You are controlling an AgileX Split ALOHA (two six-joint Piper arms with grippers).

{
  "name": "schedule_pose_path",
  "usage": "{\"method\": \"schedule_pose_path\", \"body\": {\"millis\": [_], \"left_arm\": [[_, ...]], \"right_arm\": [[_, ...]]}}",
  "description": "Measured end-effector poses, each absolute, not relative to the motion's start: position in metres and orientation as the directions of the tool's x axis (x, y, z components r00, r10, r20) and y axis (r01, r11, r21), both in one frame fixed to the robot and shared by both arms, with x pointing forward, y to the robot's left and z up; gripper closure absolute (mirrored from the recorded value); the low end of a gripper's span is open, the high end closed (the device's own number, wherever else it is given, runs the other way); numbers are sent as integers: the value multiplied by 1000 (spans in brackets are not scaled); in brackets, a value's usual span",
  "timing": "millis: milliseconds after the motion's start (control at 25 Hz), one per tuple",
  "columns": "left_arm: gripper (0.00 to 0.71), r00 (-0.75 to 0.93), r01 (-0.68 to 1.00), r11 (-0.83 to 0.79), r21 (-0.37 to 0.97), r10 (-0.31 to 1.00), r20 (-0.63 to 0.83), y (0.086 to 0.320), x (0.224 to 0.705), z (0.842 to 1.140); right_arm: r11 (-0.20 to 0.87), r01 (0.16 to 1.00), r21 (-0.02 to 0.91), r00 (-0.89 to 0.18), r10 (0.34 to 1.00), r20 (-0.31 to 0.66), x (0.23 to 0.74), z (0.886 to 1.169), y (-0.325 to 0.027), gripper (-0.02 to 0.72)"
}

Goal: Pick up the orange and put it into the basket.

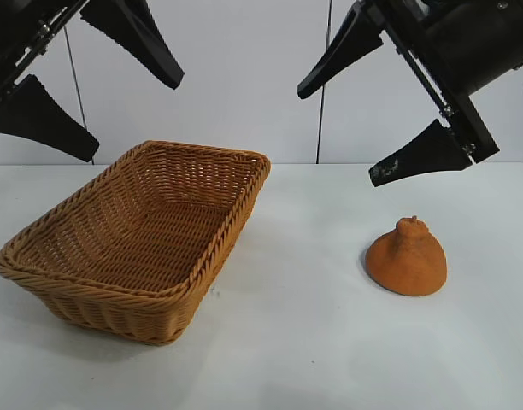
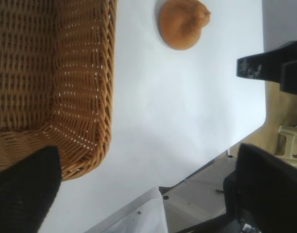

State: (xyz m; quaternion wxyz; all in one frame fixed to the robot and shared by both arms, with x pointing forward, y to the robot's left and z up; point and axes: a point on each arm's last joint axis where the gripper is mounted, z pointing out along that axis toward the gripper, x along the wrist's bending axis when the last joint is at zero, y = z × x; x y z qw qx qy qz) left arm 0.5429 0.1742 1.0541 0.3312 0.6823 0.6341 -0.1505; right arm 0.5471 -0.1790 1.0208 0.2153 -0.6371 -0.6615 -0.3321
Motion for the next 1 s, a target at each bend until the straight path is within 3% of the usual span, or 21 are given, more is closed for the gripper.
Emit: {"method": "schedule_pose_path", "body": {"millis": [1000], "left_arm": [[17, 150, 963, 29, 267, 767, -624, 174, 544, 1054]], "right_arm": [[-42, 986, 163, -89, 691, 717, 547, 1022, -178, 10]]}}
